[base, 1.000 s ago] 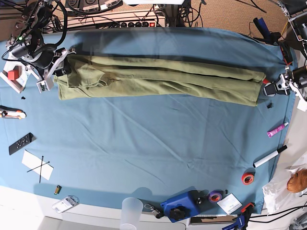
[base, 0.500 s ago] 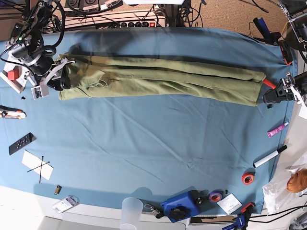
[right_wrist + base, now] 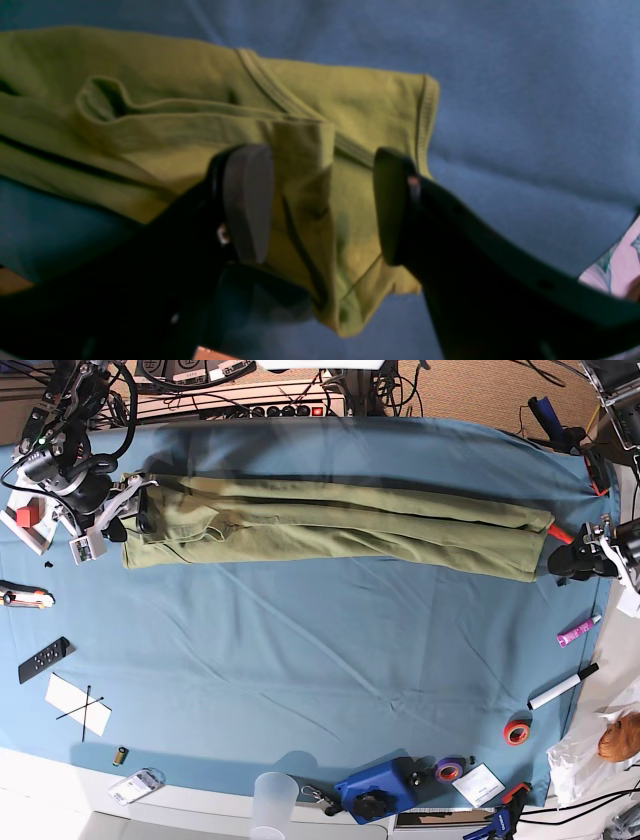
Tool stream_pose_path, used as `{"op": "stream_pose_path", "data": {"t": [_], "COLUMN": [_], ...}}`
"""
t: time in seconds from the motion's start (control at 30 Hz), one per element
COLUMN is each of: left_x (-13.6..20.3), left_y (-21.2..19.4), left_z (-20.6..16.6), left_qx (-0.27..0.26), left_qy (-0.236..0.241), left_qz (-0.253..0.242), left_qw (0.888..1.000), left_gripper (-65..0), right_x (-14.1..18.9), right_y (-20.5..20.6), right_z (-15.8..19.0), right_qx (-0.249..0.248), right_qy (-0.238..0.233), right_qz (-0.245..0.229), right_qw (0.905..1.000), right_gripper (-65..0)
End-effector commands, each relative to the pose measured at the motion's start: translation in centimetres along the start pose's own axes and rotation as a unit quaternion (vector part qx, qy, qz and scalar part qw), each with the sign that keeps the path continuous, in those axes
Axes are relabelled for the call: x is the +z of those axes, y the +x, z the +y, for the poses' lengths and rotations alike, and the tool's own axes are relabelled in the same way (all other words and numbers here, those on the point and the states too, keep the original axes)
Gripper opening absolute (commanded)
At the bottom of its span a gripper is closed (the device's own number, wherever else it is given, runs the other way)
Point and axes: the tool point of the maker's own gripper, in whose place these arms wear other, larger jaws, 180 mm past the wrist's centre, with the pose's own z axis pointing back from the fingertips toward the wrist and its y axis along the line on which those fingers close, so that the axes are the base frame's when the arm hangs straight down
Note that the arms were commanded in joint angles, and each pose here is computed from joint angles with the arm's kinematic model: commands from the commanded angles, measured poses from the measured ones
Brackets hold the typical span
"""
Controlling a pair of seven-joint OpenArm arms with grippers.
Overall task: Layout the t-shirt on the table in an organized manner, then fold the t-shirt properly
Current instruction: 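Lay the folded edge down and release it from both grippers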
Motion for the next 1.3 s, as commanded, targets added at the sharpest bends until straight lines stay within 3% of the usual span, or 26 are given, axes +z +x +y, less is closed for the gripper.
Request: {"op": "stream_pose_path", "data": {"t": [0.0, 0.17, 0.23, 0.43, 0.63, 1.0, 1.27], "left_x": [1.1, 0.9, 0.4, -2.3, -2.3, -5.2, -4.8], "left_y": [1.5, 0.5, 0.2, -1.6, -3.1, -4.3, -7.1], "left_z": [0.0, 0.3, 0.1, -0.8, 1.6, -0.6, 1.6], "left_qx": [-0.026, -0.047, -0.024, -0.024, 0.01, 0.011, 0.05], "left_qy": [0.01, 0.041, 0.049, 0.059, 0.133, 0.092, 0.147], "left_qz": [-0.01, 0.02, 0.022, 0.042, 0.069, 0.065, 0.118], "left_qw": [1.0, 0.998, 0.998, 0.997, 0.989, 0.994, 0.981], "left_gripper": [-30.0, -30.0, -30.0, -30.0, -30.0, -30.0, -30.4], "right_x": [0.5, 0.5, 0.5, 0.5, 0.5, 0.5, 0.5], "right_y": [1.3, 1.3, 1.3, 1.3, 0.9, 0.8, 0.5], "right_z": [-0.4, -0.5, -0.5, -0.6, -0.9, -1.0, -1.0], "right_qx": [0.012, 0.005, 0.005, 0.006, 0.009, 0.011, 0.01], "right_qy": [-0.006, -0.009, -0.009, -0.01, -0.019, -0.022, -0.022], "right_qz": [-0.02, -0.021, -0.02, -0.019, -0.008, -0.005, 0.004], "right_qw": [0.9997, 0.9997, 0.9997, 0.9998, 0.9997, 0.9997, 0.9997], "right_gripper": [-32.6, -32.6, -32.6, -32.6, -32.6, -32.6, -32.6]}}
